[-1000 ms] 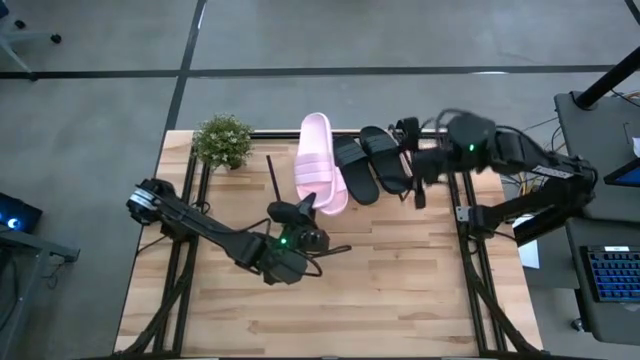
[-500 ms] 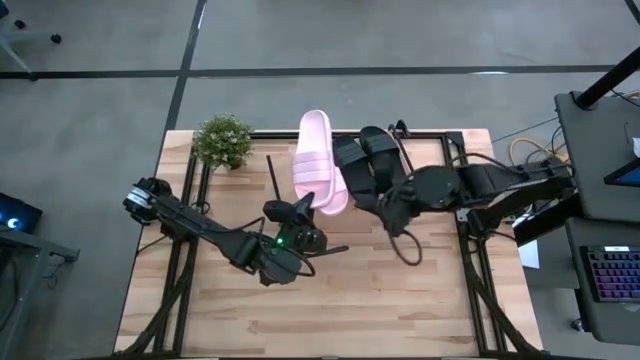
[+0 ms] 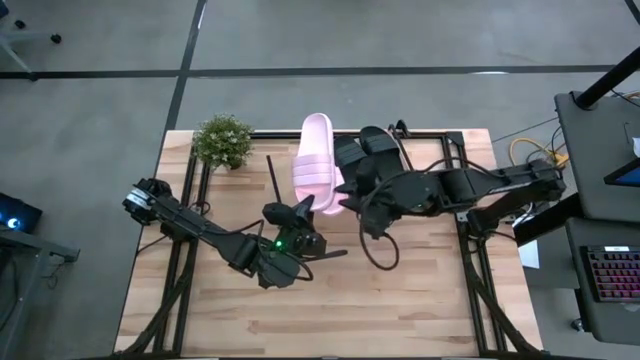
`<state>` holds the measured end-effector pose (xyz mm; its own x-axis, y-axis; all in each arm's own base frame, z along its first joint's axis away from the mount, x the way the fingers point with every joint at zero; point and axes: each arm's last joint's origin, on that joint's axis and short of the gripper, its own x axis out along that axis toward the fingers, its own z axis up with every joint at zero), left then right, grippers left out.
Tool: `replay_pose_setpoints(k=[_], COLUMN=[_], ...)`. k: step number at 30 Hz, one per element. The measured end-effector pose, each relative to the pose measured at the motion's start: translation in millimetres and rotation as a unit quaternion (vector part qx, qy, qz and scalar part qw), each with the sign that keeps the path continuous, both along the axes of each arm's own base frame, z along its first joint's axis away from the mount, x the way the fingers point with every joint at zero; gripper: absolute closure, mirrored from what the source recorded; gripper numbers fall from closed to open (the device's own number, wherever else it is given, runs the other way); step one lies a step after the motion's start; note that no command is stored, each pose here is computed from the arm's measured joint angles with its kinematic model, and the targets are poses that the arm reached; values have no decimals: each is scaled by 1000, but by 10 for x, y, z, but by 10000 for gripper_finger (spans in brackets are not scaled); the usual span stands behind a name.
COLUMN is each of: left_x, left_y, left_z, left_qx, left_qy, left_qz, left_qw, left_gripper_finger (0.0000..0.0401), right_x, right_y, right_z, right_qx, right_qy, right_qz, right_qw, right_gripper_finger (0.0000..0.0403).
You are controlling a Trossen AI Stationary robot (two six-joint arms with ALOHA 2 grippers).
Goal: Pick and place slides into the shelf
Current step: Put the pink slipper on the shelf
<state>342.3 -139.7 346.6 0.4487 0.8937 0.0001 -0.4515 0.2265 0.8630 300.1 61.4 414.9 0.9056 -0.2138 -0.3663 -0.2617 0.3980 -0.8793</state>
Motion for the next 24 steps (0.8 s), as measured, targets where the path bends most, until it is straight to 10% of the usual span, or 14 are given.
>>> replay_pose_setpoints(k=[24], left_x=[-17], left_y=[-50], left_z=[1], left_qx=[0], left_qy=[-1], left_qz=[-7], left_qw=[1000], left_gripper_finger=[382], right_x=[281], right_y=[-38], right_z=[-137], right_qx=[-30], right_qy=[-5], right_qz=[-1], right_qw=[1000], right_gripper_finger=[243])
